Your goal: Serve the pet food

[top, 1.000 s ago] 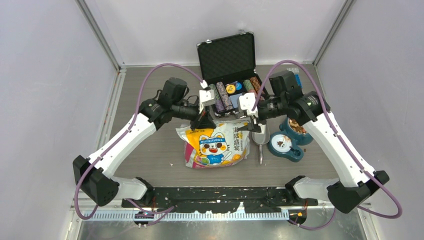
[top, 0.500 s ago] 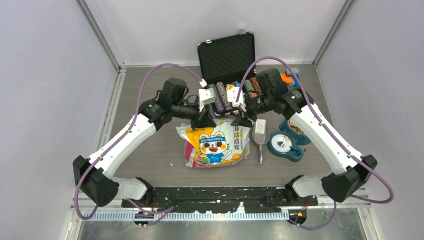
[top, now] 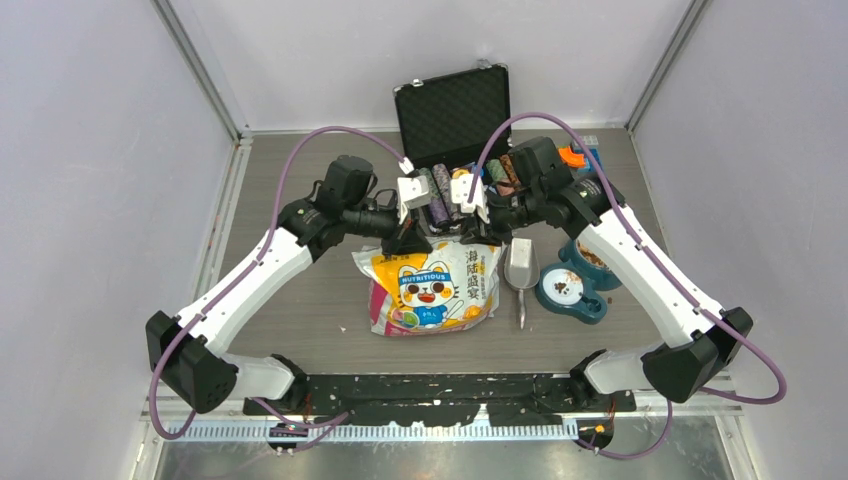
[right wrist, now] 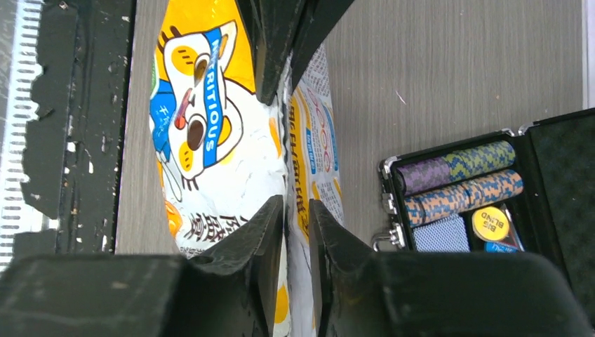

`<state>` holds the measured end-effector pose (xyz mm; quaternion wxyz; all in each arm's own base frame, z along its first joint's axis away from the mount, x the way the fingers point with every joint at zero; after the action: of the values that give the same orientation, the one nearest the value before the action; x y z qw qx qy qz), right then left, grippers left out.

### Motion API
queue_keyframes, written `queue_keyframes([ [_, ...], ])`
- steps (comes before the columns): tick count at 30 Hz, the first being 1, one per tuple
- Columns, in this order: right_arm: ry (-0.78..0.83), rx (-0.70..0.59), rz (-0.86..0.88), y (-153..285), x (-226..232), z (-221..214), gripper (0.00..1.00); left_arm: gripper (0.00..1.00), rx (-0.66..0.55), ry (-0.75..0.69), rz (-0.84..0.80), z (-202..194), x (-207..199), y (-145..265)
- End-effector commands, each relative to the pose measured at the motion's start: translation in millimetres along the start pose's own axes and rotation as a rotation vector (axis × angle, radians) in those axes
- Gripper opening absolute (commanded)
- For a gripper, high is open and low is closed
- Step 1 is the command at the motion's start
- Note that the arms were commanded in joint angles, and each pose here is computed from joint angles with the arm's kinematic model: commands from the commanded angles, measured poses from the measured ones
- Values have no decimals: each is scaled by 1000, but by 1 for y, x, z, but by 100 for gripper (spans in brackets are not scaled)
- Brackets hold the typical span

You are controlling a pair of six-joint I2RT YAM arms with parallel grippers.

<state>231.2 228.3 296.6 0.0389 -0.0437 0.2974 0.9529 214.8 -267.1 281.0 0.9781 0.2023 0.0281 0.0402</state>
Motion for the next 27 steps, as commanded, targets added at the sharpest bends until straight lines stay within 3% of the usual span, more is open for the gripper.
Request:
queue_keyframes([
  [1, 19, 18, -32, 4, -7, 3, 30, 0, -159, -139, -52, 45, -15, 12],
  [5, -1, 97, -16, 4, -4, -13, 29, 0, -159, -151, -50, 44, -15, 12],
  [9, -3, 116, -23, 6, -4, -16, 6, 0, -151, -156, -50, 43, -15, 12],
  [16, 21, 118, -80, 20, -4, -12, 5, 0, -118, -173, 6, 36, -10, 15],
  [18, 23, 106, -97, 22, -6, -9, 15, 0, -126, -182, 20, 38, -9, 16],
  [19, 23, 112, -102, 22, -6, -10, 25, 0, -130, -185, 22, 39, -9, 17],
  [21, 7, 142, -114, 21, -7, -18, 31, 0, -134, -187, 22, 41, -10, 18],
  [27, -20, 177, -149, 27, -5, -25, 32, 0, -131, -175, 12, 39, -11, 18],
])
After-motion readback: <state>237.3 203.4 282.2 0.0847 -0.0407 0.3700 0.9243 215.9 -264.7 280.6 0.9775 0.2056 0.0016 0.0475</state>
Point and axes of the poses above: each gripper's point midway between its finger pads, its own y axis back along the fingers, its own x axis along the line the jaws close on, z = x × y, the point moved 3 cm from there along y, back along the fingers, and after that the axes turned 7 degrees about -y, right-handed, at the moved point
